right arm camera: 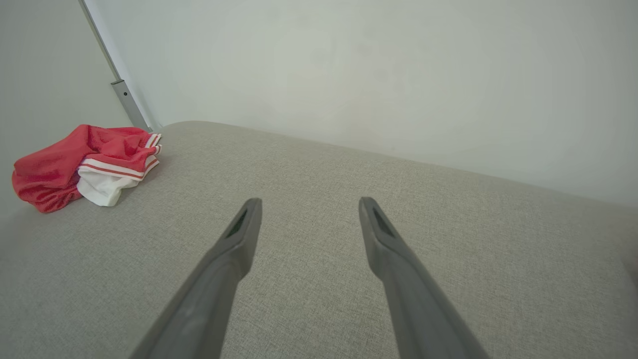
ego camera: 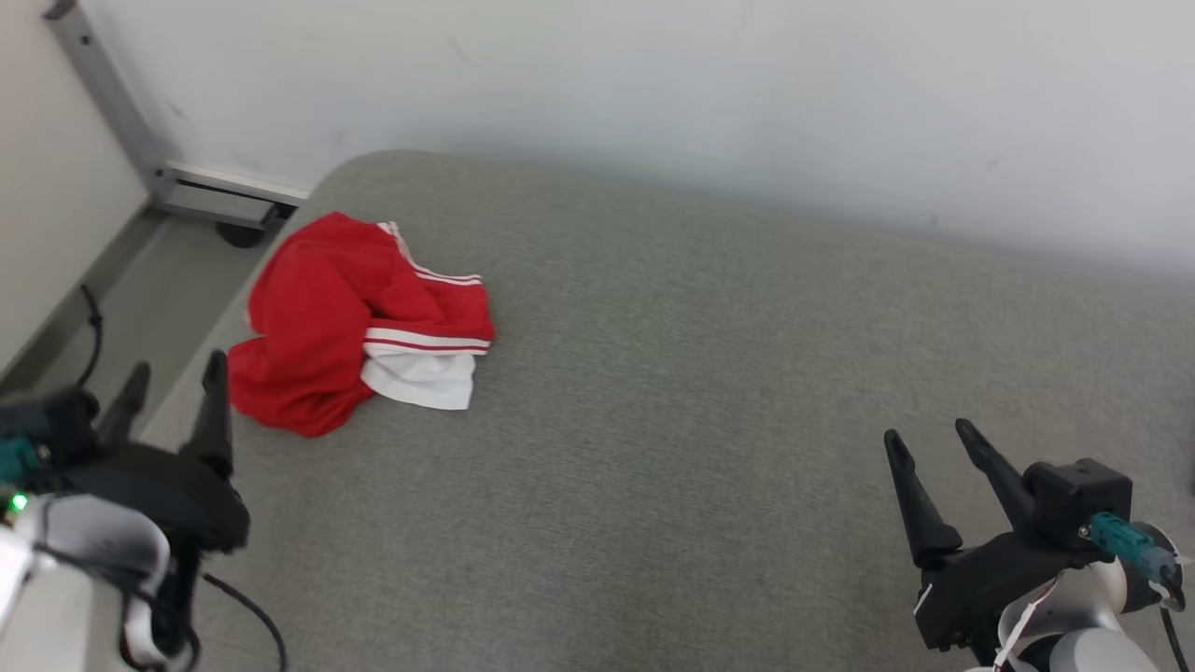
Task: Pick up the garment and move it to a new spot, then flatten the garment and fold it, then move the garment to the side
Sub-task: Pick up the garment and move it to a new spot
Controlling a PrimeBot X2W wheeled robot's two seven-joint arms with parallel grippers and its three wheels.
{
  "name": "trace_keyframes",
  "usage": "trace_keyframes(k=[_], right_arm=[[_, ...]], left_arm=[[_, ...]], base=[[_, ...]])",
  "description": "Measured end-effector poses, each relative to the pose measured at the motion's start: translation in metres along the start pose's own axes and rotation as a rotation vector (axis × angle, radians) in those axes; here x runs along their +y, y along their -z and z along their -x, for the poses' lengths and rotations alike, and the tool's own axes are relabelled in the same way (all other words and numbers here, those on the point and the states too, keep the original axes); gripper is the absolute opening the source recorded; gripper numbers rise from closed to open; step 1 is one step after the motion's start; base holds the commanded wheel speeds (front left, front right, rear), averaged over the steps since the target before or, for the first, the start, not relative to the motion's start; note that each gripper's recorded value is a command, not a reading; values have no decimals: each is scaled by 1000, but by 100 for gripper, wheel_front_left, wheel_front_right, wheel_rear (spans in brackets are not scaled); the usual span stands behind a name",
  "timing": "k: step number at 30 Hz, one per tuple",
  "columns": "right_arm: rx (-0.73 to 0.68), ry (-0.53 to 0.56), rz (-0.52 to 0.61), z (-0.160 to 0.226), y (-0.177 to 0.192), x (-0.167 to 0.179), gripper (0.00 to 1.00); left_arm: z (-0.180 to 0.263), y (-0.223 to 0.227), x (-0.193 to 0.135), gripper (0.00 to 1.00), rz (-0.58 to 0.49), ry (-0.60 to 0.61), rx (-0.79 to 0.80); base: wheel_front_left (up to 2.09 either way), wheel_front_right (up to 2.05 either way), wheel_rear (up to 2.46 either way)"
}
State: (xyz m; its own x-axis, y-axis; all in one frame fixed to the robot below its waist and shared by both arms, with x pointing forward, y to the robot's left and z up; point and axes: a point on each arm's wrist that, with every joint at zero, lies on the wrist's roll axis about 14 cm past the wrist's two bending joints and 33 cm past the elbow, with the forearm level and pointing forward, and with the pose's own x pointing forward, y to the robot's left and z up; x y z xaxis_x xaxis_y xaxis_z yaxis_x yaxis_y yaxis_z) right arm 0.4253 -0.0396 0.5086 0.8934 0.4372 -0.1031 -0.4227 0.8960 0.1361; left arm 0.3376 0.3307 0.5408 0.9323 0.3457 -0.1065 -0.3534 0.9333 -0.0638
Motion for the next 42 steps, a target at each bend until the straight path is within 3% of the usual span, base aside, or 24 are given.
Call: trace_keyframes(k=[7, 15, 27, 35, 38, 42], right_arm=[[12, 69, -7, 5, 5, -29, 100], [-20, 100, -8, -9, -5, -47, 100], [51, 185, -10, -6, 22, -84, 100], [76, 229, -1, -9, 32, -106, 100], [76, 241, 2, -11, 32, -111, 100], [80, 250, 11, -11, 33, -115, 100]], left_arm=[[-51, -16, -14, 100, 4, 57, 34], [-97, 6, -26, 100, 44, 86, 182], [-153, 34, -39, 100, 17, 103, 366], [-161, 92, -48, 100, 2, 107, 618], [-153, 117, -48, 100, -52, 113, 735], [-136, 143, -53, 100, -39, 114, 869]], base=[[0, 0, 0], [0, 0, 0], [0, 0, 0], [0, 0, 0], [0, 0, 0], [0, 0, 0]])
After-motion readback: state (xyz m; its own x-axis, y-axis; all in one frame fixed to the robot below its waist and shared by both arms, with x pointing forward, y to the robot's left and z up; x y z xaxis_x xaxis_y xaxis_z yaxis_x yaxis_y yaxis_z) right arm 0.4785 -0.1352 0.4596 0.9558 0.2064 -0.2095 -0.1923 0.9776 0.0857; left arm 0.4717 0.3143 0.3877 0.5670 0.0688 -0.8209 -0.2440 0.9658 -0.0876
